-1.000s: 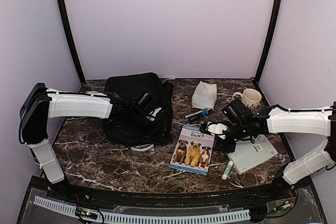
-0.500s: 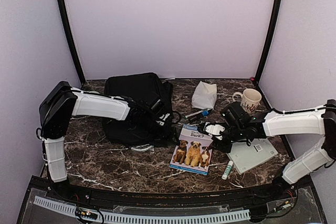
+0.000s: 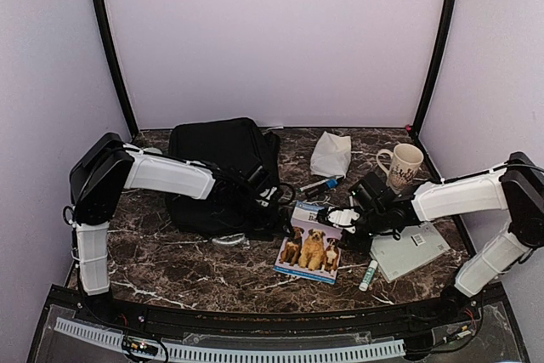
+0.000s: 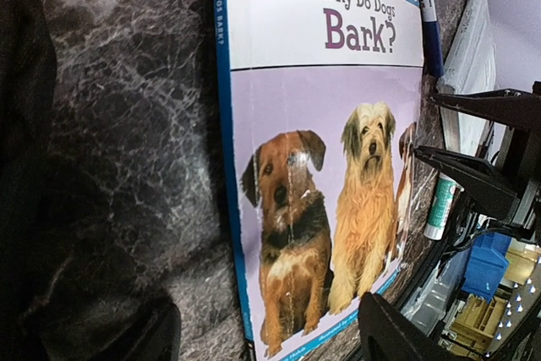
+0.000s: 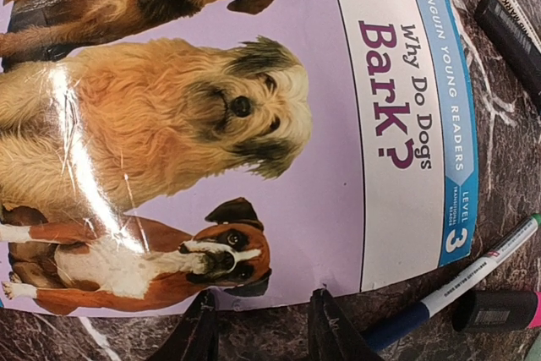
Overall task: Pack the student bag
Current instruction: Pick up the book at the center of the board.
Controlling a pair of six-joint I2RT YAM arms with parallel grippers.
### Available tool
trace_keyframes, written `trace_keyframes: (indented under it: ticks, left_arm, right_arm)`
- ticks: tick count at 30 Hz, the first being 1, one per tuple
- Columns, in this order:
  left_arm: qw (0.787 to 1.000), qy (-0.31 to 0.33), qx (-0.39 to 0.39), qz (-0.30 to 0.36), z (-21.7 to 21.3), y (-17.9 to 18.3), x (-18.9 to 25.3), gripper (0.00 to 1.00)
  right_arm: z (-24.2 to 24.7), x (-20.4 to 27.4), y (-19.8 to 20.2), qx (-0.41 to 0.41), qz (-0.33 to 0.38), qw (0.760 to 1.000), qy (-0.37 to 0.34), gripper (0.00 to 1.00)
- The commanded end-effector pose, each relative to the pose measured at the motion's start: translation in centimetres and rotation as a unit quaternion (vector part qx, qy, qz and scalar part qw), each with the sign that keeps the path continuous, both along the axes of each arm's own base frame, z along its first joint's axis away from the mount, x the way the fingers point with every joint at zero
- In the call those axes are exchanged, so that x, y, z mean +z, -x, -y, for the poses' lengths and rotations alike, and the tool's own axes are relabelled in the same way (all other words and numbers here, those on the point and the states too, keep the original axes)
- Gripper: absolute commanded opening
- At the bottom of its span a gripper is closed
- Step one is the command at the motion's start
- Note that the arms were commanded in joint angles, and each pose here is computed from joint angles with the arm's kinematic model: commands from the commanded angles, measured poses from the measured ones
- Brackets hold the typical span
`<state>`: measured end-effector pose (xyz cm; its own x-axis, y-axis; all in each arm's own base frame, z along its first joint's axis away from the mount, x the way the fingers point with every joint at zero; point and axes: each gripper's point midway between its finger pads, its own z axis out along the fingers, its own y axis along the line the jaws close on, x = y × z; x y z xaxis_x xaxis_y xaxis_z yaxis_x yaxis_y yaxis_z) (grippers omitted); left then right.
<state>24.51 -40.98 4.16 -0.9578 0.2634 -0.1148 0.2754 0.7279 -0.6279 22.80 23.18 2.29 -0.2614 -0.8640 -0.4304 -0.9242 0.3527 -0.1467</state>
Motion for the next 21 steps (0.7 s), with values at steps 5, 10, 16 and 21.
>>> trace_keyframes:
  ticks: [5, 10, 16, 21]
  left_arm:
    - [0.998, -0.056, 0.026, -0.009, -1.9, 1.1, -3.4, 0.75]
    - [0.999, -0.02, 0.03, -0.006, -0.8, 1.7, -3.7, 0.74]
    - [0.998, 0.015, 0.053, 0.002, 0.9, 0.8, -2.2, 0.74]
    - [0.997, 0.049, 0.052, -0.001, 2.7, 1.0, -0.5, 0.72]
  right_arm:
    - [1.0, -3.1, 0.1, 0.004, -0.012, 0.998, 0.058, 0.37]
    - [1.9, -4.4, 0.1, 0.005, -0.013, 0.996, 0.09, 0.36]
    - [1.9, -5.0, 0.5, 0.009, -0.022, 0.995, 0.099, 0.36]
    - [2.2, -5.5, 0.9, 0.014, -0.027, 0.994, 0.108, 0.36]
